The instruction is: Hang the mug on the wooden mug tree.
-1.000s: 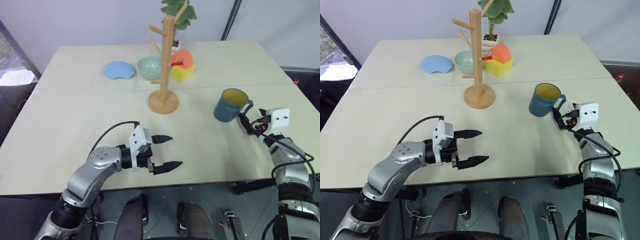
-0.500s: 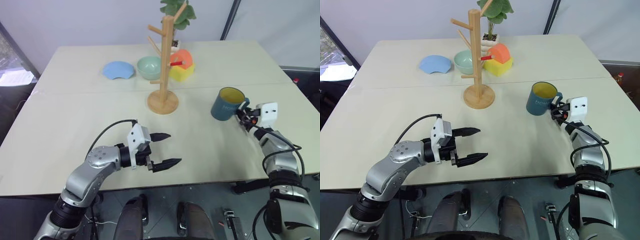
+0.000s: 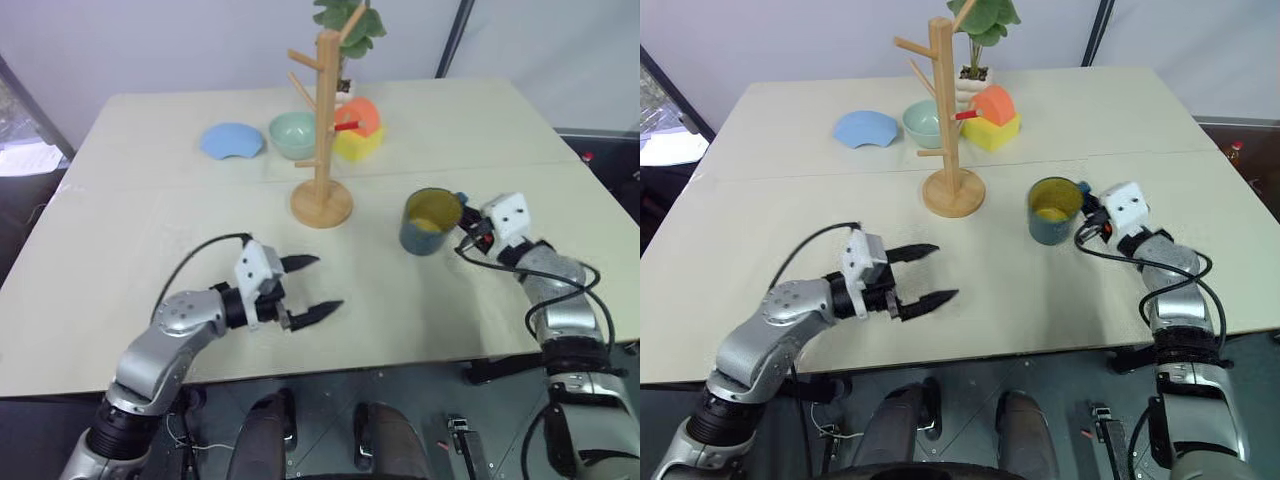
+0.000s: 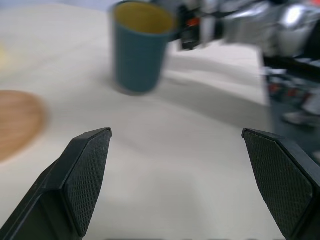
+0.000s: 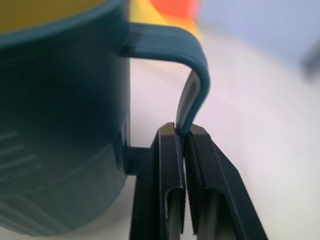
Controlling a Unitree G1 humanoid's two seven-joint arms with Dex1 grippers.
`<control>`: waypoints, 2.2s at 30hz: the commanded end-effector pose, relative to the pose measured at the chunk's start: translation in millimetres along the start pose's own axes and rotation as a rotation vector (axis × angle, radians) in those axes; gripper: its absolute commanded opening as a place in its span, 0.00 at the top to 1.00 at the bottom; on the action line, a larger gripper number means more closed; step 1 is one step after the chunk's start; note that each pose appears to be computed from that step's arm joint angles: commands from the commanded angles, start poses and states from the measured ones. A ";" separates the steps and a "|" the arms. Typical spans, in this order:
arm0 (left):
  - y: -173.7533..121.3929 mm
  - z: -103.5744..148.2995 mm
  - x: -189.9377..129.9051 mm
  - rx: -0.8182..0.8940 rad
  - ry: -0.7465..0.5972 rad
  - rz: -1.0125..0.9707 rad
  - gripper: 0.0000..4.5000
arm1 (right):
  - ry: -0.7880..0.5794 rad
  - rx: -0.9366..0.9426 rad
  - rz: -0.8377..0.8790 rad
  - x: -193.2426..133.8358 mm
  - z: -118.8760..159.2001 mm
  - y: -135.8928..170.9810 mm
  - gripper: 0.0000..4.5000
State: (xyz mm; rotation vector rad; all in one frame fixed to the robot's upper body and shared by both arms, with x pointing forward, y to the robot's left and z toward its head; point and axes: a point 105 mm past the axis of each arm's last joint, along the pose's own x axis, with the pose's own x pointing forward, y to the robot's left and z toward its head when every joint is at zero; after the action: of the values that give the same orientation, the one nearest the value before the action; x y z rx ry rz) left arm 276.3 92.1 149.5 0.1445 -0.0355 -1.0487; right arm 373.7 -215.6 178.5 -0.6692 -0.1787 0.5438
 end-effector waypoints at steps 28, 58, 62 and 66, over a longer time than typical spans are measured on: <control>43.6 49.5 -33.9 0.134 -0.151 0.197 0.00 | -0.193 -0.449 0.167 100.7 159.3 -25.7 0.98; 43.5 57.6 -32.3 0.136 -0.178 0.201 0.00 | -0.157 -0.446 0.112 117.2 167.5 -32.8 0.34; 47.2 57.4 -33.1 0.121 -0.181 0.225 0.00 | -0.190 -0.345 0.055 98.2 167.1 -53.1 0.34; 61.4 51.5 -41.8 0.043 -0.205 0.327 0.00 | -0.213 -0.136 0.009 69.6 144.7 -70.6 0.34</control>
State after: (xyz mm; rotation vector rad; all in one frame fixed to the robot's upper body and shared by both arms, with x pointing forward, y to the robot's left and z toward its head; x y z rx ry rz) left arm 302.1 142.7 201.7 0.0871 -0.2268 -0.7866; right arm 422.8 -133.7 323.2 -0.8242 -0.3806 0.6288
